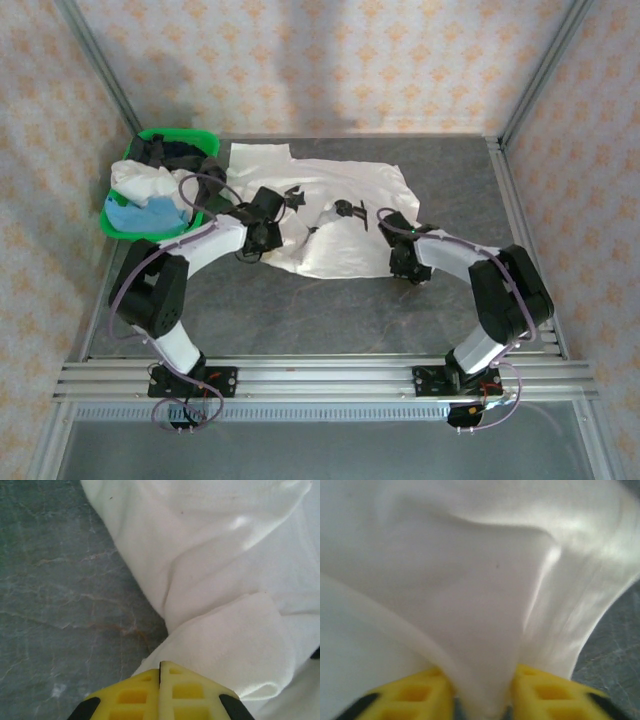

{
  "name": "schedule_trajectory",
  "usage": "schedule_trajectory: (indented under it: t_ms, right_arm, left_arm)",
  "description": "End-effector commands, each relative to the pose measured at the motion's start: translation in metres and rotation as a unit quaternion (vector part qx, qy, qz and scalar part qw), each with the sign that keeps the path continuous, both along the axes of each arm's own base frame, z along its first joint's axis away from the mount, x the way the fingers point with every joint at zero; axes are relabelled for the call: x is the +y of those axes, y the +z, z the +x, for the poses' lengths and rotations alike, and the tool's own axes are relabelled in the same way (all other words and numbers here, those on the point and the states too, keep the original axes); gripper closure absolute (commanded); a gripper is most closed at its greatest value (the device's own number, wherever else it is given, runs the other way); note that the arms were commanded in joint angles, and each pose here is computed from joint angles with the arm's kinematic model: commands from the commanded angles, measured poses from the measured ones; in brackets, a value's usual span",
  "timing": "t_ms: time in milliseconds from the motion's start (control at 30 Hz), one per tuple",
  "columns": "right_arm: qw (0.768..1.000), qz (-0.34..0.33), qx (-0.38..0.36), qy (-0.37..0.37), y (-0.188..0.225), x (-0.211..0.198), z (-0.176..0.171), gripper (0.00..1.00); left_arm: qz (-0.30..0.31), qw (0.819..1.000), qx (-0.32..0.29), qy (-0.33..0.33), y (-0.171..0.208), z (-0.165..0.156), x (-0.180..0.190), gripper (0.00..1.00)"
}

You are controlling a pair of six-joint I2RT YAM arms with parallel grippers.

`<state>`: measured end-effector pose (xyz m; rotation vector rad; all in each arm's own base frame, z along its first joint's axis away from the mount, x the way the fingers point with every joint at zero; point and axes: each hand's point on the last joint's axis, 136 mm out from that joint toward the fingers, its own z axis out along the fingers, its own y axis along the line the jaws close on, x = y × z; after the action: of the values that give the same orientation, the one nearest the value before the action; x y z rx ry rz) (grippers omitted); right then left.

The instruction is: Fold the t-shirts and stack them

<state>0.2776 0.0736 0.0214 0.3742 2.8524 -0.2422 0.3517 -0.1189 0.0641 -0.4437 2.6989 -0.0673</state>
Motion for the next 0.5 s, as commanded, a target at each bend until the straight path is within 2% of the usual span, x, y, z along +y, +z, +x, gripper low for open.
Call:
schedule_trajectory:
  t_ms: [0,67,200,300,467]
  right_arm:
    - [0.999,-0.004,-0.009,-0.043,0.008,-0.023,-0.002,0.84]
    - [0.999,-0.010,-0.015,-0.051,0.017,-0.033,0.000,0.90]
    - [0.997,-0.026,-0.032,-0.058,0.038,-0.051,0.001,0.92]
    - [0.997,-0.030,-0.038,-0.061,0.045,-0.059,0.000,0.92]
    - [0.996,-0.059,-0.038,-0.063,0.050,-0.071,-0.003,0.92]
  left_arm:
    - [0.014,1.000,0.002,0.018,0.022,-0.022,0.015,1.00]
    - [0.008,1.000,-0.009,0.021,0.034,-0.028,0.018,0.97]
    - [0.021,0.998,-0.035,0.042,0.049,-0.033,0.032,0.52]
    - [0.028,0.999,-0.019,0.039,0.039,-0.025,0.032,0.47]
    - [0.035,0.999,0.025,0.023,0.006,0.000,0.014,0.46]
